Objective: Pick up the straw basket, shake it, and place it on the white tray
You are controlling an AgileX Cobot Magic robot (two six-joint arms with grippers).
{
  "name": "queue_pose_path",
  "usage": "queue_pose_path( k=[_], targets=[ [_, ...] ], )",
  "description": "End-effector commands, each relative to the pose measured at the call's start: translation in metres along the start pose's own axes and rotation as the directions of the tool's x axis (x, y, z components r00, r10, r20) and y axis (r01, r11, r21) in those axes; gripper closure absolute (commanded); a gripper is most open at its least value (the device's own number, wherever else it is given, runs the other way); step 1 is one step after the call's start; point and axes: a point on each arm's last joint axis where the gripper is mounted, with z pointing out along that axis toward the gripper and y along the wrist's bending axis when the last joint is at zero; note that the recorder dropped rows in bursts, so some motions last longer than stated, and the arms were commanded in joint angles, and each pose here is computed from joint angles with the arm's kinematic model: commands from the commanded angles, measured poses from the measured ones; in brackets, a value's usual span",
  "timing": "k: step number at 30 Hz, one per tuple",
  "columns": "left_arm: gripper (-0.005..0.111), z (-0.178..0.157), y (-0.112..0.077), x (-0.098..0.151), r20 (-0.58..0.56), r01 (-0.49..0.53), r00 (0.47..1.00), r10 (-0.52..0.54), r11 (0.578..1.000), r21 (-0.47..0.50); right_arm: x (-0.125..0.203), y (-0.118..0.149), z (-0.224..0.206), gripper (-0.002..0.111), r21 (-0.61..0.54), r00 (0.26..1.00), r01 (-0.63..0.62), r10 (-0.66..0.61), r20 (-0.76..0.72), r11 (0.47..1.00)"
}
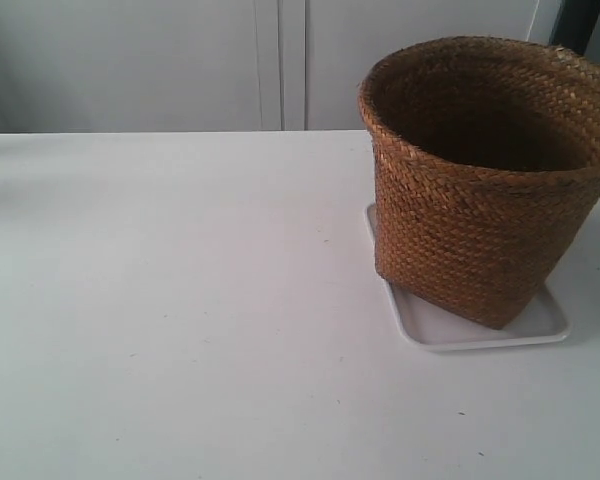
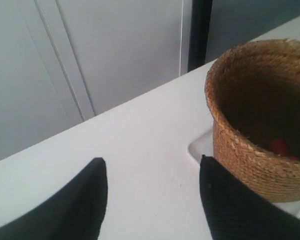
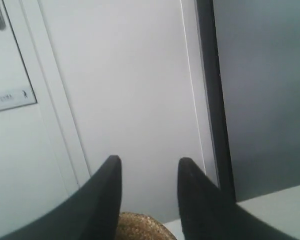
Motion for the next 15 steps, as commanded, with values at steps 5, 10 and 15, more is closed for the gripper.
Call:
queue_pose_path(
  k=[5,10,15],
  targets=[
    [0.048,-0.068,0.000,0.064,0.281,0.045,0.958,-0.061,0.997,0.062,0.002,-0.011,-0.088,0.082,-0.071,0.980,-0.085,0.097,0.174,0.994],
    [0.048,-0.090,0.001,0.122,0.293,0.042,0.954,-0.060,0.997,0.067,0.011,-0.020,-0.129,0.089,-0.074,0.966,-0.101,0.115,0.231,0.992],
    [0.048,-0.105,0.002,0.170,0.335,0.053,0.939,-0.077,0.995,0.079,0.026,-0.032,-0.166,0.095,-0.042,0.962,-0.127,0.134,0.237,0.991]
  ],
)
